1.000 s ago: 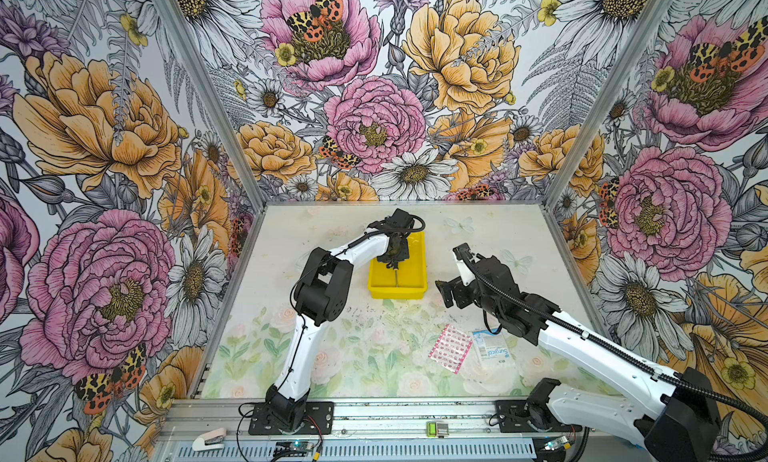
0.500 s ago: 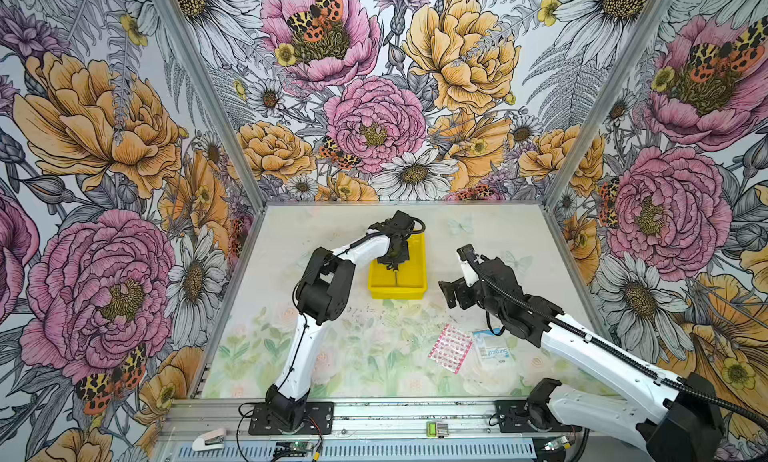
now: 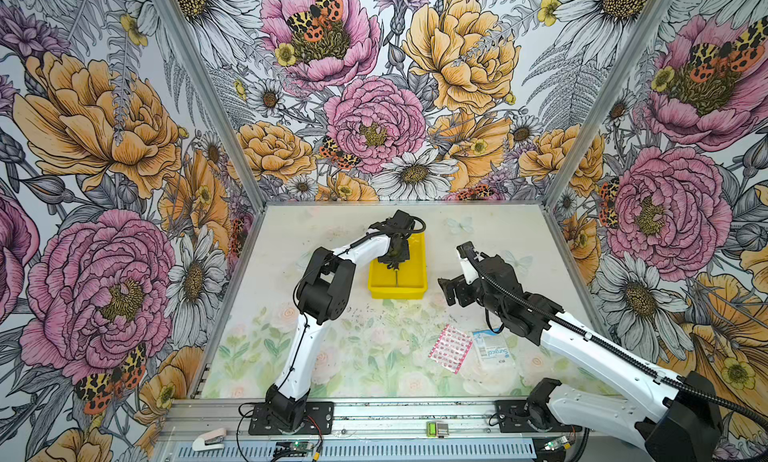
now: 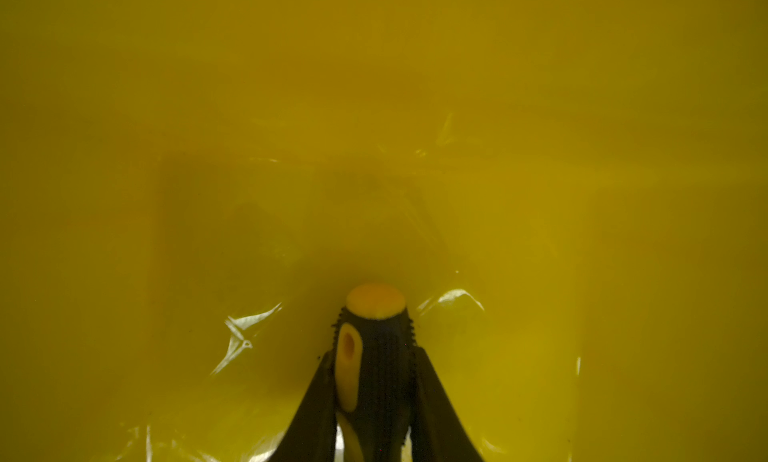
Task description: Put the screwdriver in the bin
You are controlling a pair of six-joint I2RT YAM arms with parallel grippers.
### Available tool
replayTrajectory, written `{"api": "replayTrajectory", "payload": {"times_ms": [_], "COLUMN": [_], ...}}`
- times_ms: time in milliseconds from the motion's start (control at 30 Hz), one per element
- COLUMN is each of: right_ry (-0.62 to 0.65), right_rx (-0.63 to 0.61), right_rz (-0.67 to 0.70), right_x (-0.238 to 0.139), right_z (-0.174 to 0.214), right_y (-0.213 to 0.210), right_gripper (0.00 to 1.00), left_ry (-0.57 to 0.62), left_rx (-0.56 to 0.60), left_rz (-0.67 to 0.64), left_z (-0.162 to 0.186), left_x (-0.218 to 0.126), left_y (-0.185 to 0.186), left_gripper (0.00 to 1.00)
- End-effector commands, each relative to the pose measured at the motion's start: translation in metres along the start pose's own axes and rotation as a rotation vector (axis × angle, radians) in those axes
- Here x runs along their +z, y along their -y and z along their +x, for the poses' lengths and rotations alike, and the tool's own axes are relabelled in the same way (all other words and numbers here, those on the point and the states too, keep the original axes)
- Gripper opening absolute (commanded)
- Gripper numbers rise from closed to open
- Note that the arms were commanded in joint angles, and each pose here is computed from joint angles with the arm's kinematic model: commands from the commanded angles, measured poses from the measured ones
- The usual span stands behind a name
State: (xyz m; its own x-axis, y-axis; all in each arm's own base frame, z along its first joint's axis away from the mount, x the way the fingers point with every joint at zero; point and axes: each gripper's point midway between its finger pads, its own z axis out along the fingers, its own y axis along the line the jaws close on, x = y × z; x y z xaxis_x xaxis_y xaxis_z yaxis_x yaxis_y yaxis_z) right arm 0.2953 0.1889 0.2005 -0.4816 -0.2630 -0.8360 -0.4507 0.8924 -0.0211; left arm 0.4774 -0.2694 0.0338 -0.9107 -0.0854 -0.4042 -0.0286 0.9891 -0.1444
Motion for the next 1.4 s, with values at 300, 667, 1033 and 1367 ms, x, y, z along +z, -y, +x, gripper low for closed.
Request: {"api": "replayTrajectory", "payload": {"times_ms": [300, 667, 1033, 1367], "right_ry": [0.105, 0.186, 0.245, 0.244], "right_rx": [0.013, 0.028, 0.077, 0.18], "right_rz": [0.083, 0.112, 0.155, 0.342], "right_x": [-0.023, -0.05, -0.072, -0.076], "right_z": [-0.027, -0.029, -0.012, 0.006], "right_y": [0.019, 0.029, 0.043, 0.077], "right_gripper": [1.0, 1.0, 0.99, 0.99], "left_ry": [0.05, 0.159, 0.317, 0.524], "left_rx": [0.011, 0.016, 0.053, 0.038], "left_rz": [0.071, 0.093, 0.031, -0.079], "left_z": [-0.022, -0.031, 0.01, 0.043], "left_x": [-0.024, -0.093, -0.19, -0.24], "left_y": [0.014, 0.024, 0.006, -0.087], "left_gripper": [0.65, 0.99, 0.99, 0.99]}}
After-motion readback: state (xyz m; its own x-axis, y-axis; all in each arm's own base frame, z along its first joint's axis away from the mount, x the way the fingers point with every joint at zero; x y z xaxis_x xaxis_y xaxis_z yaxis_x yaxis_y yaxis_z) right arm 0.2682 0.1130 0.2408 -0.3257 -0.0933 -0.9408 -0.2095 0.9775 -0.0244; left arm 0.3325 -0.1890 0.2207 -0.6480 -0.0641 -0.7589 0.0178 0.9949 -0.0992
